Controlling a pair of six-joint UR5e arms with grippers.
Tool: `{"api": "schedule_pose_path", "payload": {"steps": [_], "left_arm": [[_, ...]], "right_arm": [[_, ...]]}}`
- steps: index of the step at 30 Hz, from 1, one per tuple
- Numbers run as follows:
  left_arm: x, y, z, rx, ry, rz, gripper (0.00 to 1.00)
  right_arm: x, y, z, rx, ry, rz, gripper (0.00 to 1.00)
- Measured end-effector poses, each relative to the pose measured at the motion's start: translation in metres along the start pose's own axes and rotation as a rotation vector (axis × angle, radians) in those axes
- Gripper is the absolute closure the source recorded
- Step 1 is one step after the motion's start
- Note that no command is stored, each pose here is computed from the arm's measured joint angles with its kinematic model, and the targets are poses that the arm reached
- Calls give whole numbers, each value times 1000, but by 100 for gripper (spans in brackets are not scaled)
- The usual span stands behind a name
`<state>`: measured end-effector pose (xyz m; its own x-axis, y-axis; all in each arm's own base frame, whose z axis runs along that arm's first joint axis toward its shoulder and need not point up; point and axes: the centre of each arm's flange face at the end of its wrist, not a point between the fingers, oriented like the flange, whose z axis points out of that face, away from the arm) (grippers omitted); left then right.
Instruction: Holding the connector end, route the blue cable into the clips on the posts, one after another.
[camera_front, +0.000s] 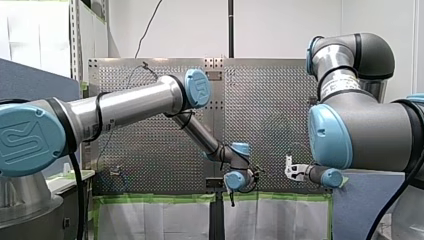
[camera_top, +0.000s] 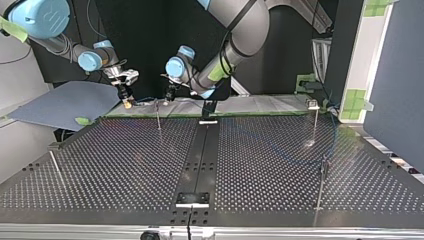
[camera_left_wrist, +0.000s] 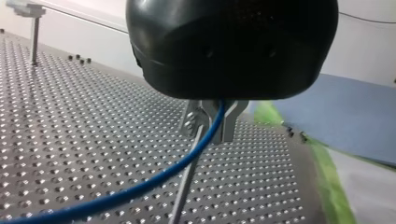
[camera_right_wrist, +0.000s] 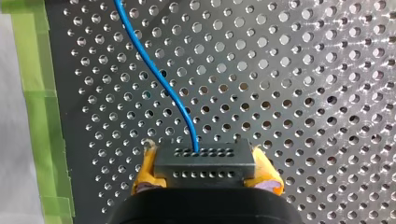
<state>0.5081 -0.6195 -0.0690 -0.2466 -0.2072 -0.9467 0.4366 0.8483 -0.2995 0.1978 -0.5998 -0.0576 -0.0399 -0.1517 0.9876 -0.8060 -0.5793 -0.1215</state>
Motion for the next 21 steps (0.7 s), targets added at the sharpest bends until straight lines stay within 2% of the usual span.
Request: {"api": "schedule_pose_path", "payload": {"steps": [5, 12, 21], "left_arm": [[-7, 2, 6, 4, -8, -6, 100], [-9, 3, 9, 25, -5, -24, 100], [-26, 9, 24, 53, -20, -84, 100]], "right_arm": [[1, 0, 2, 1, 5, 6, 100], [5, 3, 6, 2, 14, 3, 100], [9, 5, 11, 5, 24, 4, 100]]}}
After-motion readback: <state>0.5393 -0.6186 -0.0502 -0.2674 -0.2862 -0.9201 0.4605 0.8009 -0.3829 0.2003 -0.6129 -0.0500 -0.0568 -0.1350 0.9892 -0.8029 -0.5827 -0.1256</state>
